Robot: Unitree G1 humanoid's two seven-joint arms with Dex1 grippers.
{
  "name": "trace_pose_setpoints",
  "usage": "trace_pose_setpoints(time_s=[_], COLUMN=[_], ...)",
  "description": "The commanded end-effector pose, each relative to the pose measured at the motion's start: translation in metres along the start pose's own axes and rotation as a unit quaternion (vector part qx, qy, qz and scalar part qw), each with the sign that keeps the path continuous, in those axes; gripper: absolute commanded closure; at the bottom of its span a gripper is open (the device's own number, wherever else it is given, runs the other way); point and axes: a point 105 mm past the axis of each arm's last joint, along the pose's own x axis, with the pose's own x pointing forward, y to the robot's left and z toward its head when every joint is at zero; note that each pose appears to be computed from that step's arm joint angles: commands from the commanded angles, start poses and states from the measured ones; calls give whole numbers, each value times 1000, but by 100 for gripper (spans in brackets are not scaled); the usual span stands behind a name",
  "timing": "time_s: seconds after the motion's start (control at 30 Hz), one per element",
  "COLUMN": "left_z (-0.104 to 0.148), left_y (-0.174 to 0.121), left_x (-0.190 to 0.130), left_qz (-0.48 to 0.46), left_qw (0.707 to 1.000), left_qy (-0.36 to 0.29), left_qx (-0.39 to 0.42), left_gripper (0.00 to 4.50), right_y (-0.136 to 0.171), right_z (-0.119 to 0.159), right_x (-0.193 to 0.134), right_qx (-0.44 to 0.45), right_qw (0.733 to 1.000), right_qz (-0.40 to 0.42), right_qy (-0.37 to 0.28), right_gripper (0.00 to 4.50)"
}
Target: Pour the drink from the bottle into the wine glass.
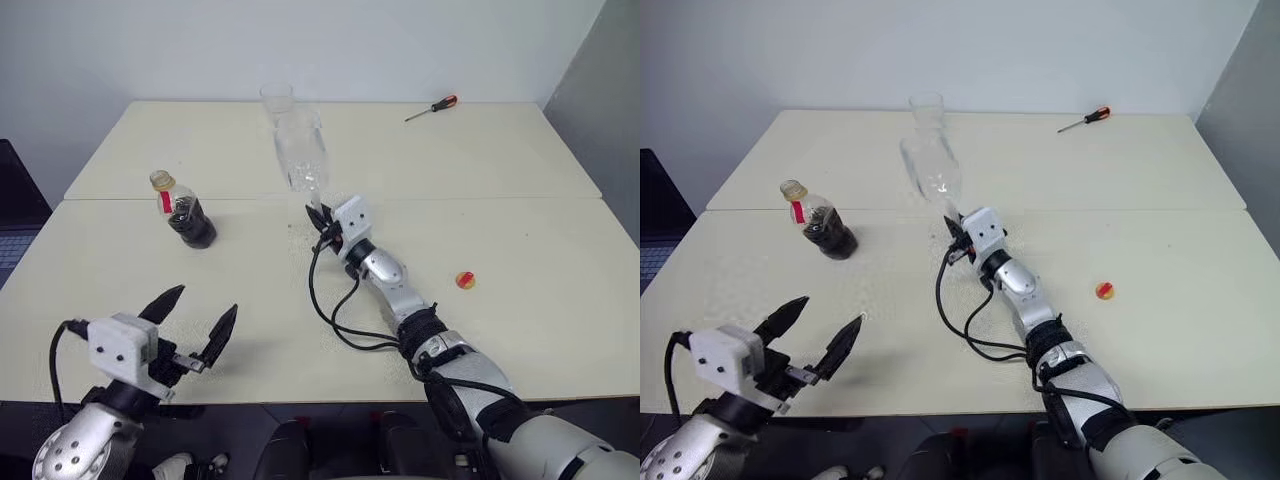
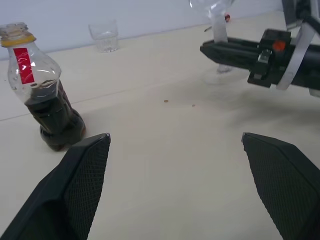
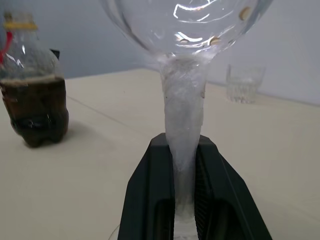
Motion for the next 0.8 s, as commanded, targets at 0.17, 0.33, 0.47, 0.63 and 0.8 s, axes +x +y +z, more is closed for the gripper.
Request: trace_pose_setpoints(time_s=[0.17,0.33,0.47,0.63,0.8], left_z=[16,20,23,21,22], left_y=[-8,-12,-14,-13,-14], left_x=[0,13,21,25,32], left_qz=[2,-9,-19,-26,-30], left_qw=[999,999,999,999,998], left_qy=[-31,-40,-45,-46,-52], left_qx=[15,17,15,14,14], left_gripper=[0,0,0,0,0], right_y=[-14,-11,-10,-12,-19], right_z=[-19,-31,-33,-29,-22], right_x=[-8,-16,-20,-24,-28], right_qx=[26,19,17,7,-10], right_qw=[998,998,998,999,1000], right_qz=[-38,-31,-24,-14,-11], right_qy=[32,50,48,37,24], right_gripper=[433,433,398,244,65])
